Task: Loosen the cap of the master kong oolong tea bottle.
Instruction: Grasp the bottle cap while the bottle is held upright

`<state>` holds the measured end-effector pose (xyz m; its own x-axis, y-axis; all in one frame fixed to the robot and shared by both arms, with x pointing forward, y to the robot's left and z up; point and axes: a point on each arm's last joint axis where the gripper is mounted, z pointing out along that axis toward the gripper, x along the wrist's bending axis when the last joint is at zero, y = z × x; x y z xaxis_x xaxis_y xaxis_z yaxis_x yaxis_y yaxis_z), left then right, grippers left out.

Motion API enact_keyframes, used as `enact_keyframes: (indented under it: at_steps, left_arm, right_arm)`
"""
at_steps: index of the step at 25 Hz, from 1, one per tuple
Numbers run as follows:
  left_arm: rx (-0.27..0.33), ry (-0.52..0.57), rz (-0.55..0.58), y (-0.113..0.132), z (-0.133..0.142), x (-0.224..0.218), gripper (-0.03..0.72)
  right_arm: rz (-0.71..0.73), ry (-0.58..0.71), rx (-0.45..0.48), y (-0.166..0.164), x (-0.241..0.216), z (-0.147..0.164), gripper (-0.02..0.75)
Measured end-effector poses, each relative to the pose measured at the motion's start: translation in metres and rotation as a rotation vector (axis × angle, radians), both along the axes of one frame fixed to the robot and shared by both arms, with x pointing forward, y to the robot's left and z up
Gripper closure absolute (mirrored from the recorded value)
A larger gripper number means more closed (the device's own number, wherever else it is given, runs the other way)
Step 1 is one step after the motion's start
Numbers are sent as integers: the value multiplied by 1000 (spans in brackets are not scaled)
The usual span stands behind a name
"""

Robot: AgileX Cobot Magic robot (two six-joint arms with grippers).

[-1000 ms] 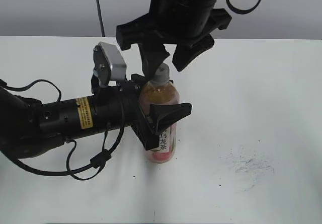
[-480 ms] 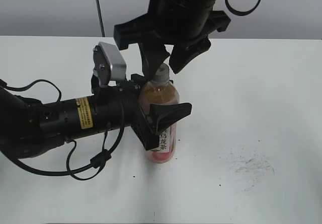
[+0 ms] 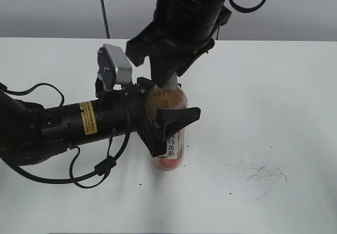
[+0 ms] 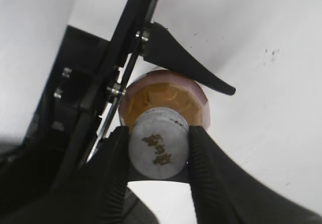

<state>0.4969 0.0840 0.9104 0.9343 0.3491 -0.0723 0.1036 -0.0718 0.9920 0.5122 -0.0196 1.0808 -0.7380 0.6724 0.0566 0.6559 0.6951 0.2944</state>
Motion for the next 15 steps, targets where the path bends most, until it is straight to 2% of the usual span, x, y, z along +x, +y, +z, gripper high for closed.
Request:
enact_keyframes:
  at_steps: [9,15]
  left_arm:
    - [1,-3,-6,0,0,-1,240]
    - [4,-10,-15,0,0,-1,240]
  right_arm:
    - [798,-213,-134,0,0,0,467]
    - [1380,-366,-220,1,-1,0,467]
